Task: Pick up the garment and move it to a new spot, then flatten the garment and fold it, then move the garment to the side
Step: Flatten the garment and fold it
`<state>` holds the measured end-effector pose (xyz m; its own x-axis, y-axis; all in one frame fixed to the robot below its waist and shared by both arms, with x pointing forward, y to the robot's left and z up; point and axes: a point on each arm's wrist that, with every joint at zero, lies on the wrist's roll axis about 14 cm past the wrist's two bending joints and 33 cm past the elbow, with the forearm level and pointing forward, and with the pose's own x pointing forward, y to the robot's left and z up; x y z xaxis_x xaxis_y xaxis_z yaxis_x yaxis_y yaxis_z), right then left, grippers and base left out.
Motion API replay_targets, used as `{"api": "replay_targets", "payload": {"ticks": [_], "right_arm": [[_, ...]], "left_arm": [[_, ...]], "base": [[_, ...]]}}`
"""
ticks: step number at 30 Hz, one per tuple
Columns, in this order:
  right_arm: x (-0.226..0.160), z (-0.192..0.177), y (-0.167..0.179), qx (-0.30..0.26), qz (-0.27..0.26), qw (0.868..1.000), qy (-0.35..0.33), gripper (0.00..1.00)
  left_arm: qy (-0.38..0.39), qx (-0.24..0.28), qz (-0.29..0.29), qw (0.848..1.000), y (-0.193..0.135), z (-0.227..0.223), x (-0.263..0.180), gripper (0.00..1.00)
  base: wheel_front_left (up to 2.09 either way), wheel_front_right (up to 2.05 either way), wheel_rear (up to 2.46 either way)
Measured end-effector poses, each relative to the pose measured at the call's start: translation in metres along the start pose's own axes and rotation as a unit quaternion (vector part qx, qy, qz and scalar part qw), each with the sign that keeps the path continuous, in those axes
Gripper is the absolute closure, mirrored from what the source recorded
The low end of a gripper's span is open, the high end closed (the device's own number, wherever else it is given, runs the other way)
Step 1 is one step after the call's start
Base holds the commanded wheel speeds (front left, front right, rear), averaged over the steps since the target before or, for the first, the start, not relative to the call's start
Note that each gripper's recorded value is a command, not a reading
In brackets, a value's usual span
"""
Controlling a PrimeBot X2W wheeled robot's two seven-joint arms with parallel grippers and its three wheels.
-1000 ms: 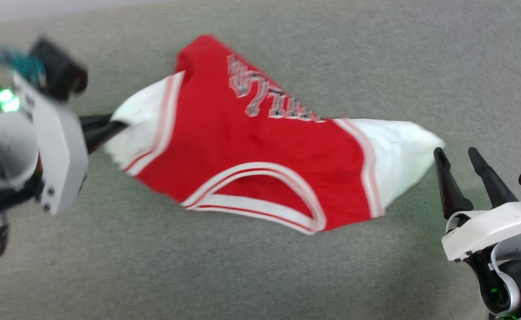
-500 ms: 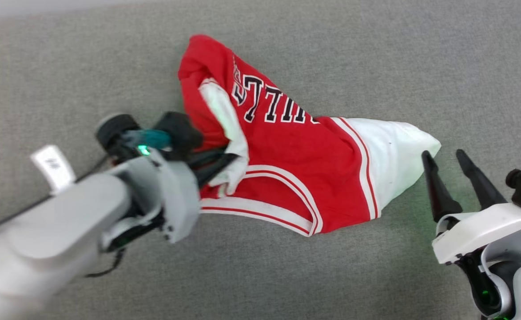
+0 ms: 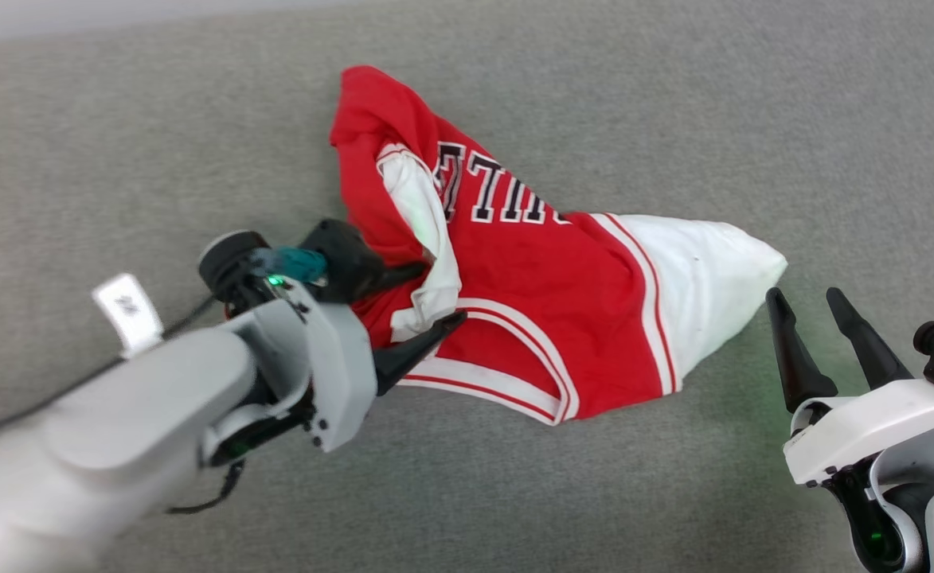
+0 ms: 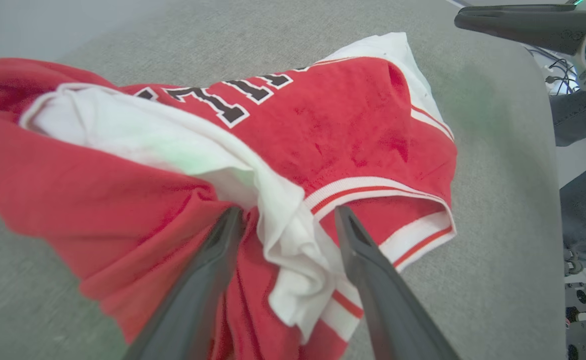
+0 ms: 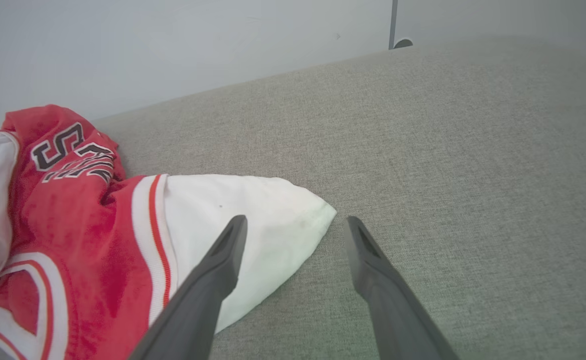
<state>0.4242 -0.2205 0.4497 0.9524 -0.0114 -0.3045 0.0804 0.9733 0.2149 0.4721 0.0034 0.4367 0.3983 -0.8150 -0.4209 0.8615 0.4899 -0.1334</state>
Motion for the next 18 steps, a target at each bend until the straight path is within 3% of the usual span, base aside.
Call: {"api": "replay_targets", "payload": {"ticks": [10,18], "right_arm": [[0.006,0.006,0.023,0.006,0.033,0.999,-0.007,0.00],[0.010,-0.002,0.026,0.014,0.039,0.999,-0.003,0.00]], "left_arm": [[-0.012,-0.010,0.002,1.000,0.003,0.067,-0.066,0.00],[0.070,-0.074,-0.043,0.994,-0.007,0.059,-0.058,0.00]], "base": [[0.00,0.00,0.00],[0.00,0.00,0.00]]}}
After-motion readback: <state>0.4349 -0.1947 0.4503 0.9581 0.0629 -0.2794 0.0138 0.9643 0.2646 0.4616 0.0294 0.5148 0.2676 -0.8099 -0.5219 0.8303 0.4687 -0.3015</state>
